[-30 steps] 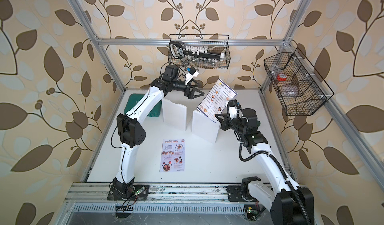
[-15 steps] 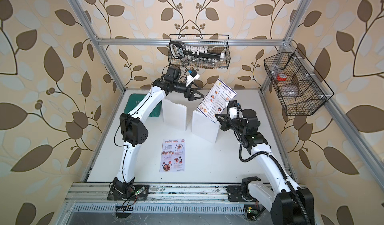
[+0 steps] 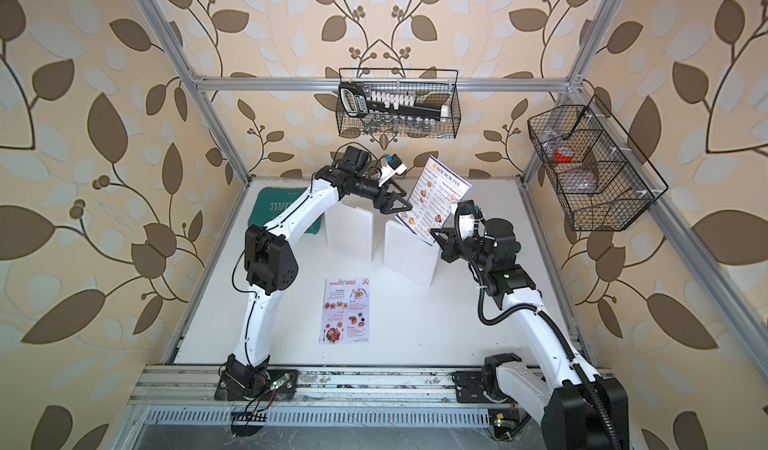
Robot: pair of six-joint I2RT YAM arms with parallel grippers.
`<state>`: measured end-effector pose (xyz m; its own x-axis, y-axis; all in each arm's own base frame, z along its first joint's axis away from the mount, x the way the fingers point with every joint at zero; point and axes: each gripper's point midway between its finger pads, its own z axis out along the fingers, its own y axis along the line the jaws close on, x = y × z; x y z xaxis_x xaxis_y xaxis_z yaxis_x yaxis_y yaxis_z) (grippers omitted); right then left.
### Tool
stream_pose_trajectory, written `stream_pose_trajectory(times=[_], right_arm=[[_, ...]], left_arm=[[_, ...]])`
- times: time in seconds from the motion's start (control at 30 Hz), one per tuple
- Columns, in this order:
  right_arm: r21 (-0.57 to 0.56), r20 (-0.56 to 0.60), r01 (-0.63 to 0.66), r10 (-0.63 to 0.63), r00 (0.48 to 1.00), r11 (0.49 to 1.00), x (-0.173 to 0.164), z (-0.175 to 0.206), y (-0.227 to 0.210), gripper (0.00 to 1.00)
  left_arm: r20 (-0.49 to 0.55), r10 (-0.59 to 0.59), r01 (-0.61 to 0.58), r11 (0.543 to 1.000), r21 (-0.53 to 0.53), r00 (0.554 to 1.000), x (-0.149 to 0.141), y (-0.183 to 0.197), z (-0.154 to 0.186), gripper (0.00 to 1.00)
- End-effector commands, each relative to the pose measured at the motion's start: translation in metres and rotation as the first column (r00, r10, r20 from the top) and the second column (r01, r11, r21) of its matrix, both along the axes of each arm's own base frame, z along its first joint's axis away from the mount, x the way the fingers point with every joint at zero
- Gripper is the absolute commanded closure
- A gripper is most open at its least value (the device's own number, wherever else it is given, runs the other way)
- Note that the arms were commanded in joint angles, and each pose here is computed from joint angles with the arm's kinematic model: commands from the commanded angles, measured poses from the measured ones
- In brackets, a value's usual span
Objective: Insert the menus into the narrow rack
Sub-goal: Insert the menu into the narrow rack.
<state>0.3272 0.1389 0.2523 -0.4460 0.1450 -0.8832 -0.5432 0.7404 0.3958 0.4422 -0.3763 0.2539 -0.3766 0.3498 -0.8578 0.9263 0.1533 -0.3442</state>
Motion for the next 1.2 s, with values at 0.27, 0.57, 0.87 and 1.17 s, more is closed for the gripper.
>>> stream_pose_trajectory(times=[0.27, 0.57, 0.87, 1.17], right_arm=[[-0.009, 0.000, -0.003, 0.003, 1.000, 1.000, 0.000, -0.003, 0.000, 1.00], [-0.014, -0.003, 0.014, -0.014, 1.000, 1.000, 0.003, -0.004, -0.003, 1.00], [-0.010, 0.004, 0.005, -0.005, 1.000, 1.000, 0.001, -0.004, -0.001, 1.00], [-0.009, 0.010, 0.000, 0.000, 1.000, 1.000, 0.000, -0.002, -0.001, 1.00]], left_arm=[[0.113, -0.081, 0.092, 0.991, -0.098, 0.990, -0.027, 0.002, 0.062, 0.22], [0.118, -0.089, 0.101, 0.990, -0.100, 0.989, -0.037, 0.005, 0.064, 0.34], [0.120, -0.070, 0.081, 0.993, -0.089, 0.990, -0.033, 0.006, 0.061, 0.24], [0.116, -0.095, 0.107, 0.989, -0.098, 0.989, -0.038, 0.006, 0.064, 0.31]])
